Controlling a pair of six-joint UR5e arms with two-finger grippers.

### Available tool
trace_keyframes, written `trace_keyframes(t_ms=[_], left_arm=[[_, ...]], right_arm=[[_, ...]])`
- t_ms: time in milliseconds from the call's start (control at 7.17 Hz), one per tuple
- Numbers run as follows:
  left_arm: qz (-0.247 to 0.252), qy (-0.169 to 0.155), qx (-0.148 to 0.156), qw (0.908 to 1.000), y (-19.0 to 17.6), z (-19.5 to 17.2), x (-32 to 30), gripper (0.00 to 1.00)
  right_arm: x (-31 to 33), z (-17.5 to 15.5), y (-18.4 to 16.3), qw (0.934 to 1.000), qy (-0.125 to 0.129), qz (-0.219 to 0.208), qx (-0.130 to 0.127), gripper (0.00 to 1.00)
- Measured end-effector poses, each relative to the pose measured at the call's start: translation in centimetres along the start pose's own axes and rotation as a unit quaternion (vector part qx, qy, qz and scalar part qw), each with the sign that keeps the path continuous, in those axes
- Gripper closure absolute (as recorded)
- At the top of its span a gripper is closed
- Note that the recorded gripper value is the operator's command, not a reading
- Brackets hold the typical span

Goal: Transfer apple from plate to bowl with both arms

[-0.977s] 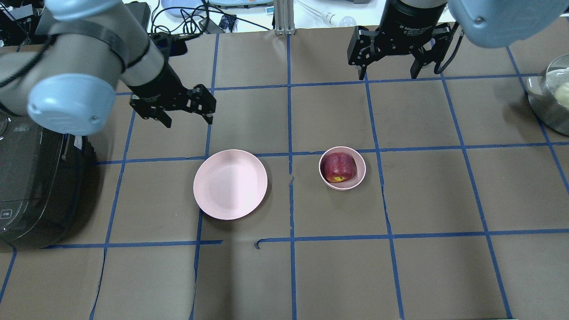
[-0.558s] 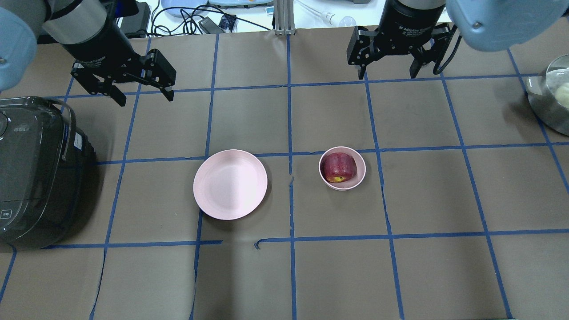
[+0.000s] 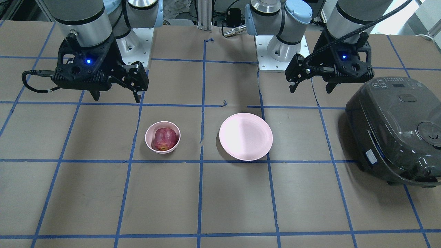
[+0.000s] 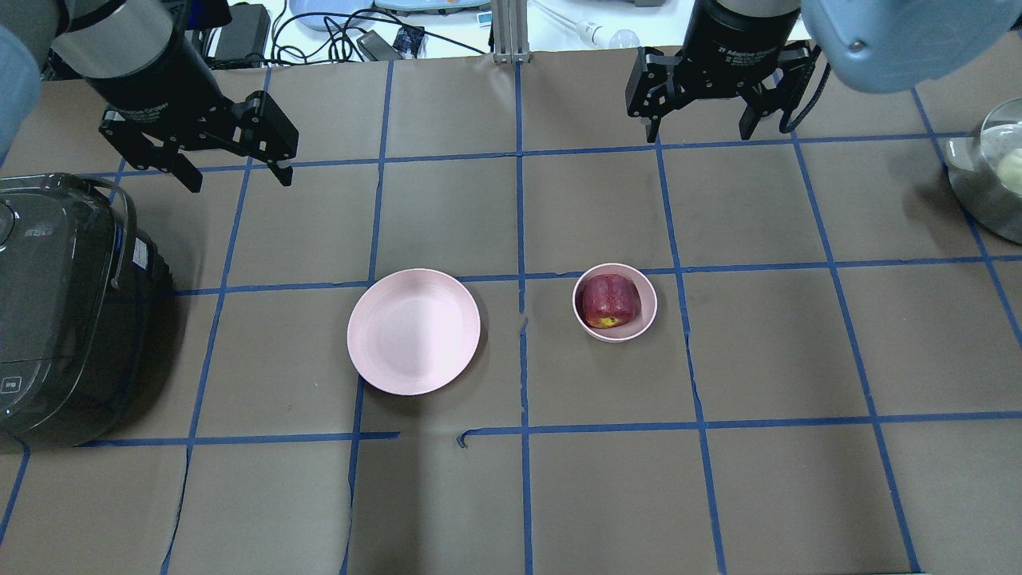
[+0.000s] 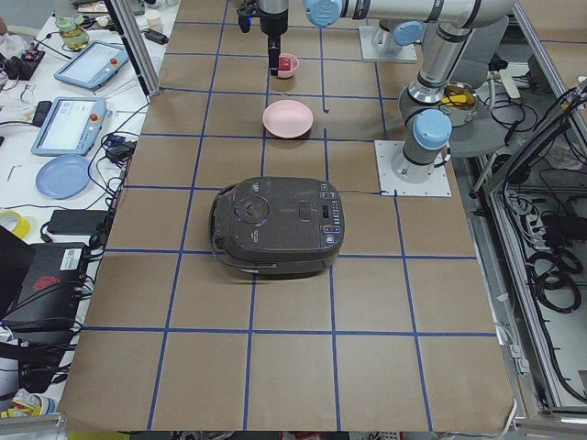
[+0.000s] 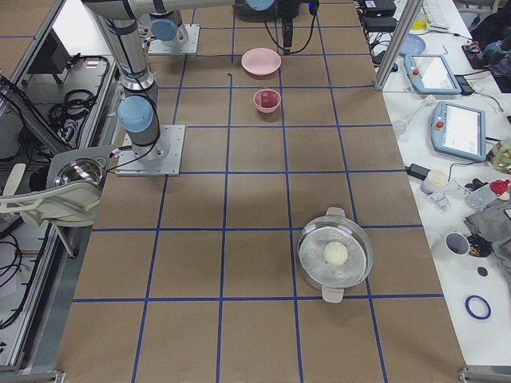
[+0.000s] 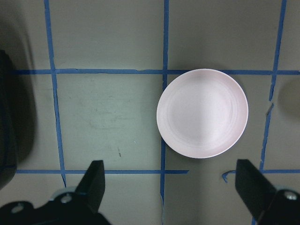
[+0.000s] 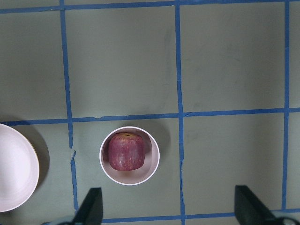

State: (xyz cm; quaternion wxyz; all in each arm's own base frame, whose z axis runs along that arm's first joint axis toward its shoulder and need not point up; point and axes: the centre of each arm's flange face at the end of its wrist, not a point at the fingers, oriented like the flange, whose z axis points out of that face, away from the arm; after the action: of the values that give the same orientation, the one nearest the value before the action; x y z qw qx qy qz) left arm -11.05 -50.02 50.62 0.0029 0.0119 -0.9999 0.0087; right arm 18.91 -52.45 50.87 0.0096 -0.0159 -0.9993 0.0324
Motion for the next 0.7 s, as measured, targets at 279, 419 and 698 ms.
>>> trace_keyframes(t_ms=[279,419,698], left_arm=[[0.005,-0.003,0.004,1.0000,-0.08,0.04,0.35,0.00],[0.006,-0.003,0.006,1.0000,-0.14,0.04,0.42,0.00],[0.006,-0.001,0.007,1.0000,-0.17,0.03,0.49,0.00]], right_arm=[[0.01,0.00,0.00,1.0000,0.000,0.000,0.000,0.00],[0.01,0.00,0.00,1.0000,0.000,0.000,0.000,0.00],[0.01,0.00,0.00,1.0000,0.000,0.000,0.000,0.00]])
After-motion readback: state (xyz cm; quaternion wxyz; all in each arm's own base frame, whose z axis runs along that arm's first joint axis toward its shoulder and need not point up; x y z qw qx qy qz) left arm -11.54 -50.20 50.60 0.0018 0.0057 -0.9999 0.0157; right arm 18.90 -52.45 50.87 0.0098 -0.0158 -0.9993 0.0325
